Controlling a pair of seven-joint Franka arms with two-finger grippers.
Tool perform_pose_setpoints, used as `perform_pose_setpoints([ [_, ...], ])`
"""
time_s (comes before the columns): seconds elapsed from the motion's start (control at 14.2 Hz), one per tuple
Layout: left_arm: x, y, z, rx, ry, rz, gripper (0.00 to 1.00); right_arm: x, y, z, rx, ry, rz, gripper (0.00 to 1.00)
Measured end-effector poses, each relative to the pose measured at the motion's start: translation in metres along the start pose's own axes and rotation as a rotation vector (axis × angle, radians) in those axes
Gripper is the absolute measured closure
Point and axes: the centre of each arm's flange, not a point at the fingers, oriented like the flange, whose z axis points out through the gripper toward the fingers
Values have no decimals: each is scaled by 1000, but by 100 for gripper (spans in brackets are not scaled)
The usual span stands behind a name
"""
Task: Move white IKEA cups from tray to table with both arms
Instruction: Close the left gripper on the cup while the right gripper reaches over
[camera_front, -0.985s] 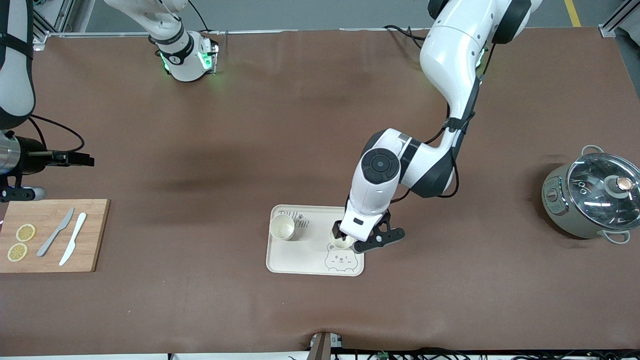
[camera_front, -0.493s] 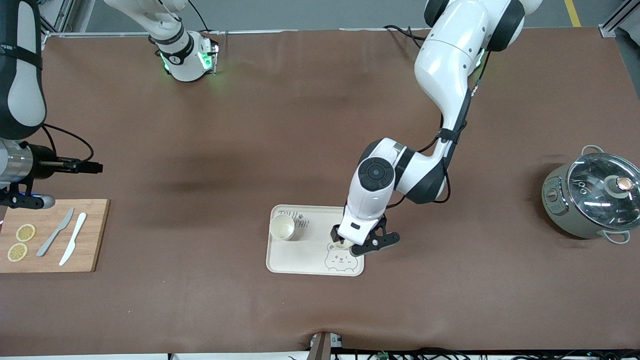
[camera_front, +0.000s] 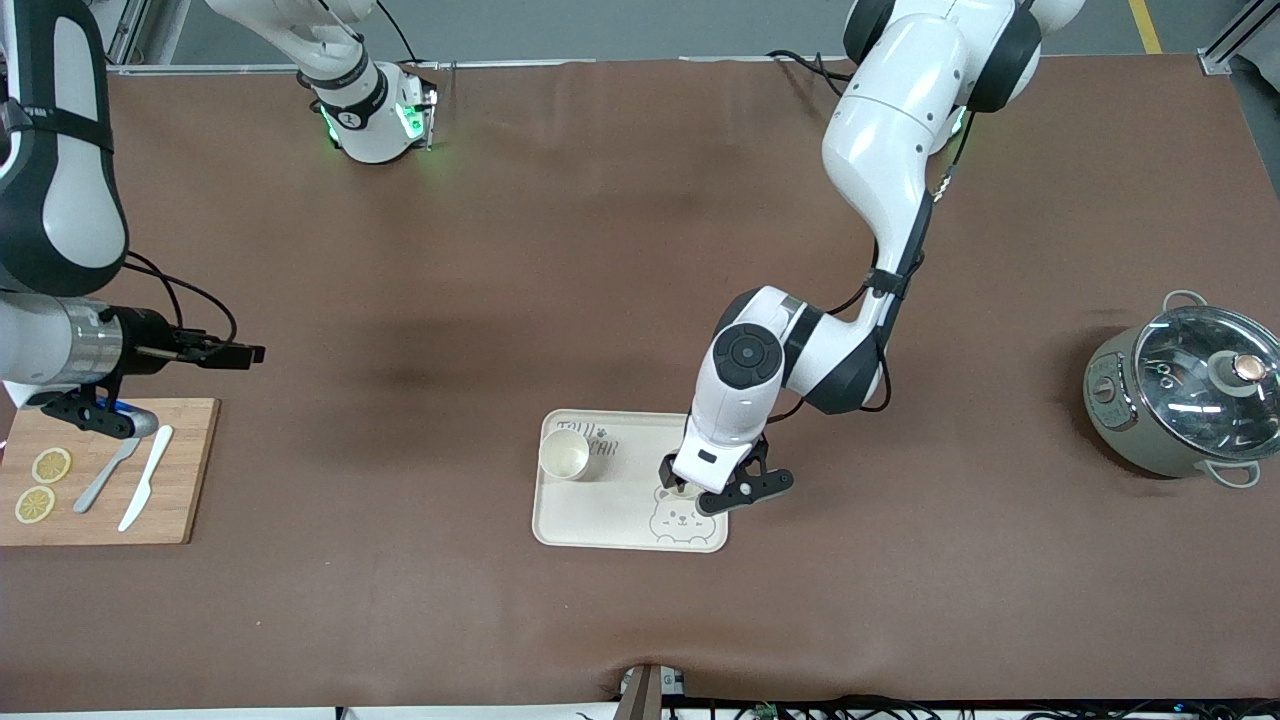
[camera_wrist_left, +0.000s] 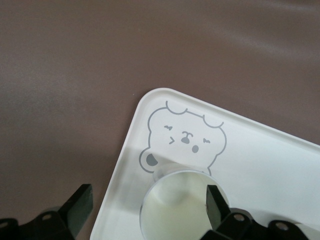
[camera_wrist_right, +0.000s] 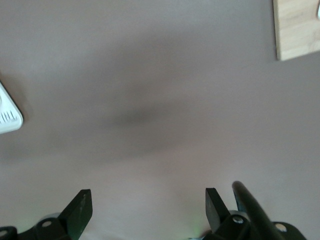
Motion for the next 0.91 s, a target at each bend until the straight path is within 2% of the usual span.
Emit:
perform_pose_setpoints([
  [0.14, 0, 0, 5, -5, 4, 0, 0, 2, -14, 7, -4, 3, 45, 0],
  [0.42, -1, -2, 12, -2, 3, 0, 0, -4, -38, 13, -15, 10, 48, 0],
  [0.7, -5, -4, 26, 3, 0, 2, 0, -4, -58, 19, 16, 18, 139, 0],
  [0.91, -5, -4, 29, 3, 0, 2, 0, 0, -78, 36, 13, 22, 165, 0],
])
